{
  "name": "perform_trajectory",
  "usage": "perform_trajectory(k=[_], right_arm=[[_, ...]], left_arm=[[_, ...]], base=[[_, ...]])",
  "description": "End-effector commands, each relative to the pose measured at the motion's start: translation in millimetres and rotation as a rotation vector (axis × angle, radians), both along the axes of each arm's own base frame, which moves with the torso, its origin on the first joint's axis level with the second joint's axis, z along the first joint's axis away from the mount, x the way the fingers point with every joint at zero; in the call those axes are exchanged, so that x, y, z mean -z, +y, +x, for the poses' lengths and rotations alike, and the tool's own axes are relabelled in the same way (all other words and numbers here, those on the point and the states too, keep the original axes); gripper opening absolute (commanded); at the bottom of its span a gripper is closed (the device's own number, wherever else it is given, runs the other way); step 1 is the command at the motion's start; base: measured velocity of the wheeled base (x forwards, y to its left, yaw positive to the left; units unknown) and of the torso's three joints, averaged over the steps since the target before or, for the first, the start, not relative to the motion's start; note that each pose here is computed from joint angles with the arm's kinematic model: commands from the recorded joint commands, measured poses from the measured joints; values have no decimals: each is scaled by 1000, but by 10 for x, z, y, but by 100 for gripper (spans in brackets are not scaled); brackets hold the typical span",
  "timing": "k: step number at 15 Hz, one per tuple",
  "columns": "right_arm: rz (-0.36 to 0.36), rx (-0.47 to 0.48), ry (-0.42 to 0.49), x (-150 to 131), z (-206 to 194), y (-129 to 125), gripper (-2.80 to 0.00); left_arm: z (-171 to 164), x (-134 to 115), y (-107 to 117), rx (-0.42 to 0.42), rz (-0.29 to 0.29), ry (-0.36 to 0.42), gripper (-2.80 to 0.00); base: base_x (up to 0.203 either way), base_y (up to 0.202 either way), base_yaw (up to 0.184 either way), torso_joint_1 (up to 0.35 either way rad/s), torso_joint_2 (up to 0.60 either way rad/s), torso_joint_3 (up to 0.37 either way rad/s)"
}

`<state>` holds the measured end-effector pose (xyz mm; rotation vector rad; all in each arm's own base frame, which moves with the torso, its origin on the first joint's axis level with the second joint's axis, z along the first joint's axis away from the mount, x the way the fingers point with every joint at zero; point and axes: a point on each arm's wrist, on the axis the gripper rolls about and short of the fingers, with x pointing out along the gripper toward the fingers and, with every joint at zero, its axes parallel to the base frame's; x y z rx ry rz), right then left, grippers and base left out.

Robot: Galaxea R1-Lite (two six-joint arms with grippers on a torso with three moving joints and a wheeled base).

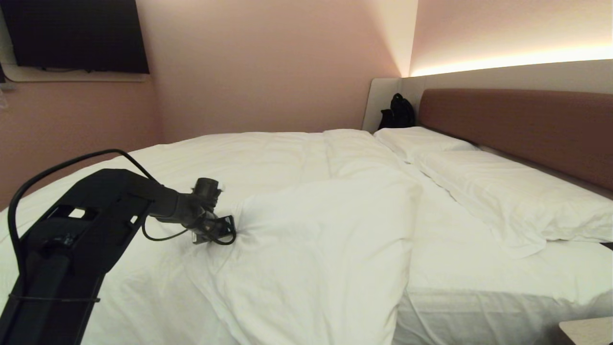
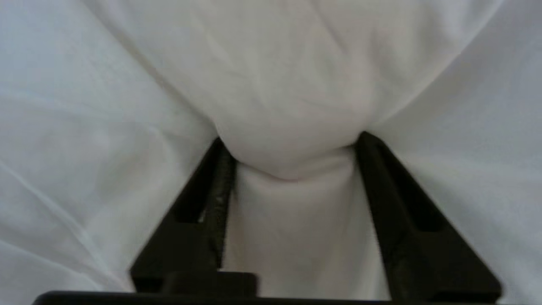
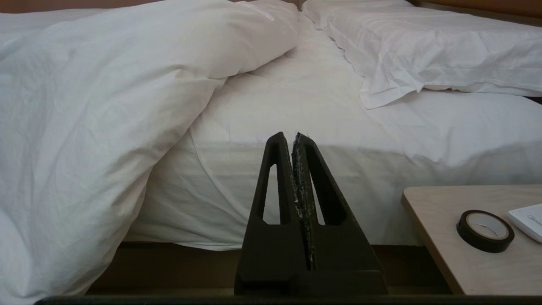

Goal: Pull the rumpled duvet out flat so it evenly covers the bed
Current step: Flatten the corners of the folded blanket

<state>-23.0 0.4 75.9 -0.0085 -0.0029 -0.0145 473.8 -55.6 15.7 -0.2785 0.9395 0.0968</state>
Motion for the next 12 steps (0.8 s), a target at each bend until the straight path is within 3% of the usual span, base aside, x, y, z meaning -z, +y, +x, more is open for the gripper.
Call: perform_trajectory(k=[1, 8, 12], right_arm=[[-1, -1, 1, 0, 1, 0, -280], [-1, -1, 1, 0, 1, 0, -280], [-1, -1, 1, 0, 1, 0, -280]], left_arm=[[-7, 9, -13, 1, 0, 5, -280], [-117, -153, -240, 41, -15, -7, -280], [-348, -579, -547, 94, -57, -62, -280]], base=[[0, 0, 0, 0, 0, 0], [0, 0, 0, 0, 0, 0], [0, 0, 0, 0, 0, 0]])
